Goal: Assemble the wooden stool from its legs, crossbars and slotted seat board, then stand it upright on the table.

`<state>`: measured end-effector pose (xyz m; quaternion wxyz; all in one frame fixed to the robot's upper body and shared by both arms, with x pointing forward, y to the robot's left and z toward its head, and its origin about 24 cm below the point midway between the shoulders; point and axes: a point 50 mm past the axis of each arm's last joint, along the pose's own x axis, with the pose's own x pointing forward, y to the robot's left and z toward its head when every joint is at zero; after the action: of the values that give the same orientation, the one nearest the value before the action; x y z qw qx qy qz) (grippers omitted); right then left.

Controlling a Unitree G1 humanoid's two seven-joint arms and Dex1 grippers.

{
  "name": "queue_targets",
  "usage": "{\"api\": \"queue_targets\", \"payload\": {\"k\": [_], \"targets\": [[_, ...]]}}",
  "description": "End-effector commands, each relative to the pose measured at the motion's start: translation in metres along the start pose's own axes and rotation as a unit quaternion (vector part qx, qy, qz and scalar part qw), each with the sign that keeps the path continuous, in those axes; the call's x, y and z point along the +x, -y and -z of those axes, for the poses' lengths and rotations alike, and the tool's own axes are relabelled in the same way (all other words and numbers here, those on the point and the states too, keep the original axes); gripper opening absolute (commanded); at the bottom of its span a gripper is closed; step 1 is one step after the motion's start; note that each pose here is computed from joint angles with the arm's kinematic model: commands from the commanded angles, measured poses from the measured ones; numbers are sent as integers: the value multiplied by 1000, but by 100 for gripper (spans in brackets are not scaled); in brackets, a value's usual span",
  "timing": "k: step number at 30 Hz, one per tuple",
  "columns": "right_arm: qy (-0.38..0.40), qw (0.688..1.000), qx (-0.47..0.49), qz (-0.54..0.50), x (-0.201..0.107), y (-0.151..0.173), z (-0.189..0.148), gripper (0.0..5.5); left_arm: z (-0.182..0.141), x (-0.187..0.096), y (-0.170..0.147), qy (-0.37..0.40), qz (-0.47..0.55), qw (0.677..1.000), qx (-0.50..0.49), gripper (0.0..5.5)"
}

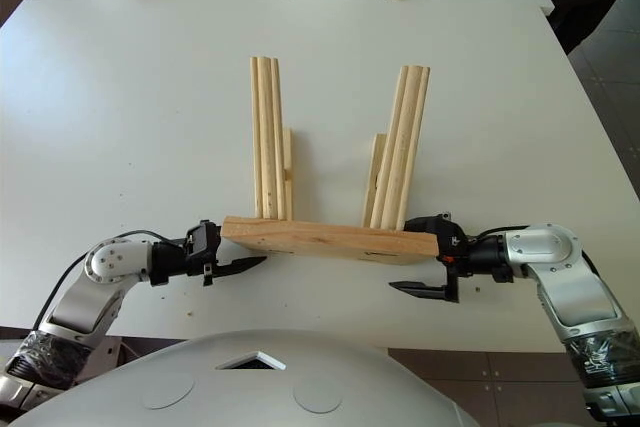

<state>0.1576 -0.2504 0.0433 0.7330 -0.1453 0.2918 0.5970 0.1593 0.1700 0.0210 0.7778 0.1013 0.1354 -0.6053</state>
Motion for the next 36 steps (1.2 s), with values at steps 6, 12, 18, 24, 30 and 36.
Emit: {"api": "queue_targets", "payload": {"k": [6, 12, 18, 24, 30, 36], "targets": [[8, 1000, 11, 15, -3, 7, -4, 401, 5, 0, 1, -7, 17, 1000, -6, 161], [31, 999, 13, 13, 0, 7, -12, 303, 6, 1, 4, -5, 19, 1000, -12, 150], [72, 997, 26, 8, 4, 7, -31, 215, 6, -1, 3, -7, 20, 1000, -17, 149], [71, 997, 30, 2, 2, 3, -34, 196, 1, -8, -7, -10, 17, 1000, -13, 149], [71, 997, 38, -7, 4, -8, -31, 188, -20, -17, -24, 11, 5, 1000, -8, 149], [84, 995, 50, -8, 4, -18, -38, 176, -45, -29, -22, 25, 22, 999, -10, 149]]}}
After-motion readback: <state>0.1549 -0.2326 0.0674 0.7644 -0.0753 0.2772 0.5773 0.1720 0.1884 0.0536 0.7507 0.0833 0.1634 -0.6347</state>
